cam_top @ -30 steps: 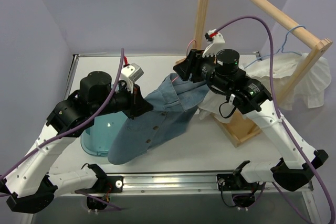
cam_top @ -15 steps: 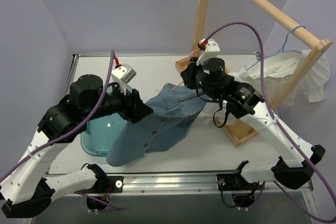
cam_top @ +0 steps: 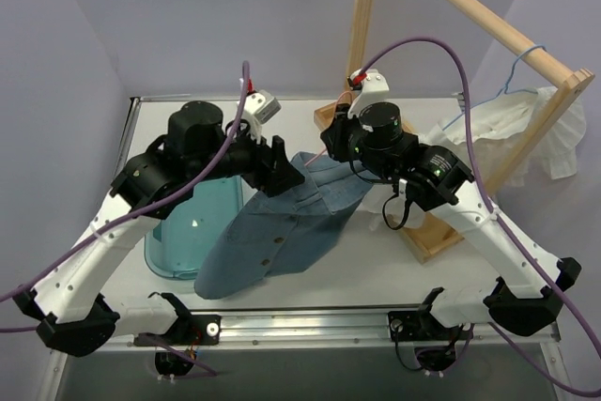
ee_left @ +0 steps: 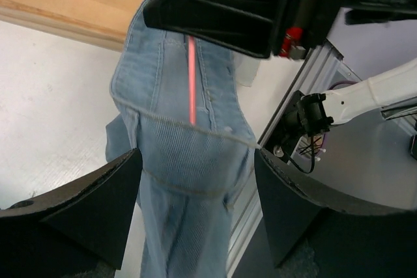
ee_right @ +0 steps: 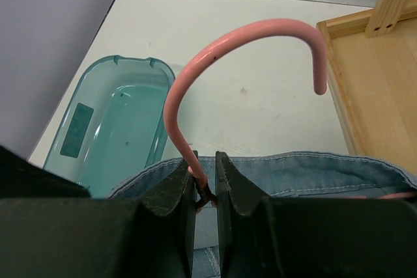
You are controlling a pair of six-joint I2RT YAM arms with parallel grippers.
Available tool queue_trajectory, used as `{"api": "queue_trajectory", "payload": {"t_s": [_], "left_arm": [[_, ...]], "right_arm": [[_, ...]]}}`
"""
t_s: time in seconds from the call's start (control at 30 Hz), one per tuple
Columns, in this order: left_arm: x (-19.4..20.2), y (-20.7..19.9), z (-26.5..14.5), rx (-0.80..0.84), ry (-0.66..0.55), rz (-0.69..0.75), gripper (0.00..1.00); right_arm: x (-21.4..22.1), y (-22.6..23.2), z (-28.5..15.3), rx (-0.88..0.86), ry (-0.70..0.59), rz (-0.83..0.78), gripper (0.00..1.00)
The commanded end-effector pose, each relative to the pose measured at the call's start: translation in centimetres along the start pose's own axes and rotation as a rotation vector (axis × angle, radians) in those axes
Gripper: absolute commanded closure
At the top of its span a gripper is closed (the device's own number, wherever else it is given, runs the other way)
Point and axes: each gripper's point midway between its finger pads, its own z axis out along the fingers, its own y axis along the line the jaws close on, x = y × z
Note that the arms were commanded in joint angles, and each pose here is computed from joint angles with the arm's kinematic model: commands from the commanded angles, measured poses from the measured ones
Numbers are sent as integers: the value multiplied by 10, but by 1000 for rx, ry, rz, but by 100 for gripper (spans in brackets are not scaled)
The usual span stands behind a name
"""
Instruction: Remove the skirt from the hanger
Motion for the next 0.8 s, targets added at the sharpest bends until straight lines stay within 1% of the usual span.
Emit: {"api": "queue_trajectory", "payload": {"t_s": [0.0, 0.07, 0.13, 0.17, 0.2, 0.27, 0.37, 0.4, 0.47, 0.53, 0.57, 0.6, 0.67, 0.7, 0.77], "left_arm": [[-23, -9, 3, 44, -54, 45, 22], [-21, -5, 10, 38, -31, 43, 23], [-20, -6, 14, 42, -18, 44, 29], [-20, -6, 14, 43, -16, 42, 43], [-21, -6, 14, 44, -19, 44, 48], [-21, -6, 13, 41, -20, 44, 53], [-21, -4, 9, 28, -31, 43, 55], [-22, -5, 9, 33, -36, 45, 59], [-23, -5, 6, 27, -48, 40, 61], [-25, -5, 5, 27, -61, 40, 66], [-25, -5, 5, 26, -63, 39, 70], [-25, -5, 4, 24, -65, 38, 80], [-26, -4, 2, 14, -70, 33, 94], [-27, -5, 1, 12, -75, 31, 97], [-34, -6, -5, 3, -109, 31, 98]], "right_arm": [[-35, 21, -14, -76, -103, 52, 100], [-37, 22, -17, -77, -106, 53, 100], [-40, 21, -19, -74, -112, 51, 100], [-40, 21, -19, -71, -113, 50, 100], [-40, 20, -20, -68, -113, 49, 100], [-41, 19, -21, -62, -115, 47, 100], [-38, 16, -20, -51, -111, 41, 100], [-36, 15, -19, -45, -104, 37, 100], [-32, 13, -16, -37, -93, 29, 100], [-28, 12, -15, -32, -90, 31, 100], [-28, 11, -15, -31, -92, 32, 100], [-28, 10, -16, -30, -93, 32, 100], [-27, 8, -15, -20, -93, 31, 100], [-27, 6, -15, -7, -95, 30, 100], [-23, 4, -12, 3, -86, 30, 100]]}}
